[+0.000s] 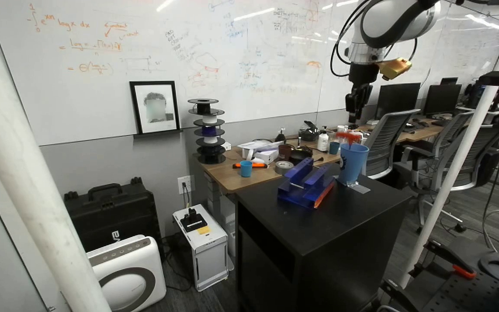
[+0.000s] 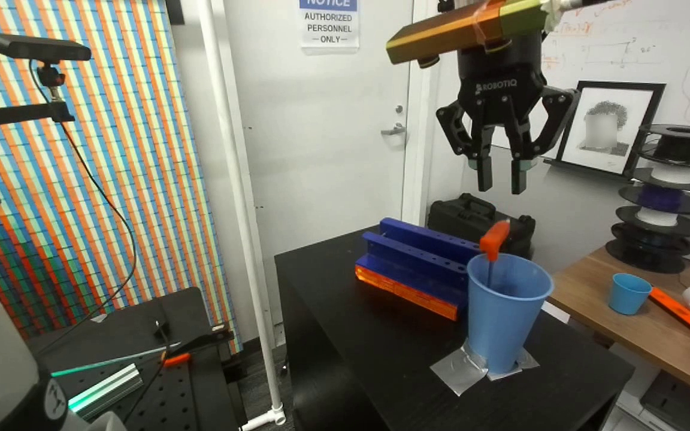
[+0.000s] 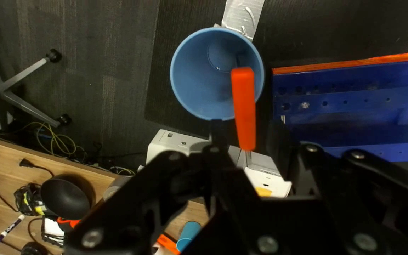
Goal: Put the orange thing into the cup
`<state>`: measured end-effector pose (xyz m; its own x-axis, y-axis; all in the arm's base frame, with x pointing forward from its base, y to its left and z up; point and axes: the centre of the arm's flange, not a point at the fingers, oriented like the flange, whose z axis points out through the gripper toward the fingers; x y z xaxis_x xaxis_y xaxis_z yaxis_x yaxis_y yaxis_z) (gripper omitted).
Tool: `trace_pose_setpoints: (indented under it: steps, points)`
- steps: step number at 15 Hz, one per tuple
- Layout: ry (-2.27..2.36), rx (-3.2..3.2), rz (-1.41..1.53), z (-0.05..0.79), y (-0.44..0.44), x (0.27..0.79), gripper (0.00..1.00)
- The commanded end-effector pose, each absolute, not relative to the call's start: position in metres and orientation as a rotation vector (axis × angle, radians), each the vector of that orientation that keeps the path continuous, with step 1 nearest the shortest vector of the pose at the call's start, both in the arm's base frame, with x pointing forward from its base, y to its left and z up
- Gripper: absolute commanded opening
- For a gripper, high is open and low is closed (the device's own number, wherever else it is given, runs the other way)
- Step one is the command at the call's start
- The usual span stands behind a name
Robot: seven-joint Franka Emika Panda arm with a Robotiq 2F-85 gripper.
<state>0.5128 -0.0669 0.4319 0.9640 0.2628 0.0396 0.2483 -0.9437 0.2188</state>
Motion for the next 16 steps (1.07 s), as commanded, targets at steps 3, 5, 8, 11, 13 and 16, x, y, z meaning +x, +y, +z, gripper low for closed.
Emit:
trace_pose_setpoints:
  steps: [3, 5, 8, 11, 13, 16]
  points:
    - [0.371, 2.951, 0.123, 0.434, -0.078, 0.516, 0.85]
    - [0.375, 2.957, 0.15, 0.444, -0.078, 0.515, 0.98]
    - [0.403, 2.941, 0.208, 0.464, -0.073, 0.513, 1.0]
    - [0.45, 2.917, 0.237, 0.486, -0.068, 0.51, 1.0]
    - [0.419, 2.919, 0.212, 0.471, -0.071, 0.513, 1.0]
    - [0.421, 2.92, 0.206, 0.47, -0.071, 0.511, 1.0]
